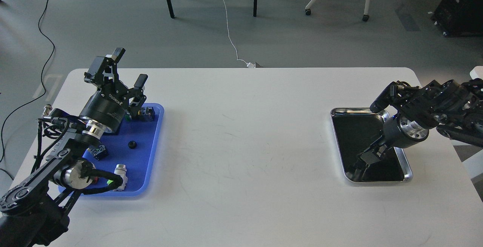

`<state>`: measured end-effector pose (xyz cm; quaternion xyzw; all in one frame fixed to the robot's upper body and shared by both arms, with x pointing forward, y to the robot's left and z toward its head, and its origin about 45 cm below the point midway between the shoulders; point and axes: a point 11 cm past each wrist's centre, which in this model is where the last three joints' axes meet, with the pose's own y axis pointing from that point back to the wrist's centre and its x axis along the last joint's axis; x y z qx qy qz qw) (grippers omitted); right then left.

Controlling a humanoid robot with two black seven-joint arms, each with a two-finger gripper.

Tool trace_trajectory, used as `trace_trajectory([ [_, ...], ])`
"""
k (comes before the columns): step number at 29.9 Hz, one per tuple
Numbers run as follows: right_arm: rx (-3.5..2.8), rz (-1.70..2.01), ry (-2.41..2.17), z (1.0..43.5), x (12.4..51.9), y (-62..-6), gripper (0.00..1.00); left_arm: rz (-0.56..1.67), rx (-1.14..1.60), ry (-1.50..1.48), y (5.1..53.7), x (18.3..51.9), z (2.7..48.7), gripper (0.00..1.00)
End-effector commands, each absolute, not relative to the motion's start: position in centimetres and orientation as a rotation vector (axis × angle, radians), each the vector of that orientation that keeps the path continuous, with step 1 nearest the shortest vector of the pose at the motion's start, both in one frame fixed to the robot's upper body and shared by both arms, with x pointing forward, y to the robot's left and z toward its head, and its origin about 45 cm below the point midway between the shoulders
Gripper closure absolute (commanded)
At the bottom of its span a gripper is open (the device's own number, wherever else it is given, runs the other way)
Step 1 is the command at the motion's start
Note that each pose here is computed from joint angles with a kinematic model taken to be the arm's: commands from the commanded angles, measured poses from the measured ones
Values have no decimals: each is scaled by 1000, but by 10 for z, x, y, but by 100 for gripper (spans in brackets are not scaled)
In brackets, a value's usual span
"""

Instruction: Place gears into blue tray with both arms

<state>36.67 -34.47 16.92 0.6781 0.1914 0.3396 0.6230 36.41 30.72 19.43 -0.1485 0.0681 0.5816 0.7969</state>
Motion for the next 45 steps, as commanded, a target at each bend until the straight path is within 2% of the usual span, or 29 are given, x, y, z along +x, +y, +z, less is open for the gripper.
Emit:
trace_trajectory([
  [1,1565,776,439,165,364,-345,27,1249,-319,147,307,364,194,2],
  [10,1612,782,397,154,363,-340,32,1242,-322,148,305,362,195,2],
  [14,1617,783,403,153,363,-337,41,1242,-320,145,306,362,196,2],
  [26,1613,769,407,149,360,-340,43,1241,-321,146,306,362,195,2],
  [34,1609,768,402,149,361,-342,73,1240,-322,146,305,362,195,2],
  [39,1609,765,404,149,360,-343,80,1239,-323,148,305,362,195,2],
  [45,1608,774,397,153,363,-341,81,1240,-322,146,305,362,195,2],
])
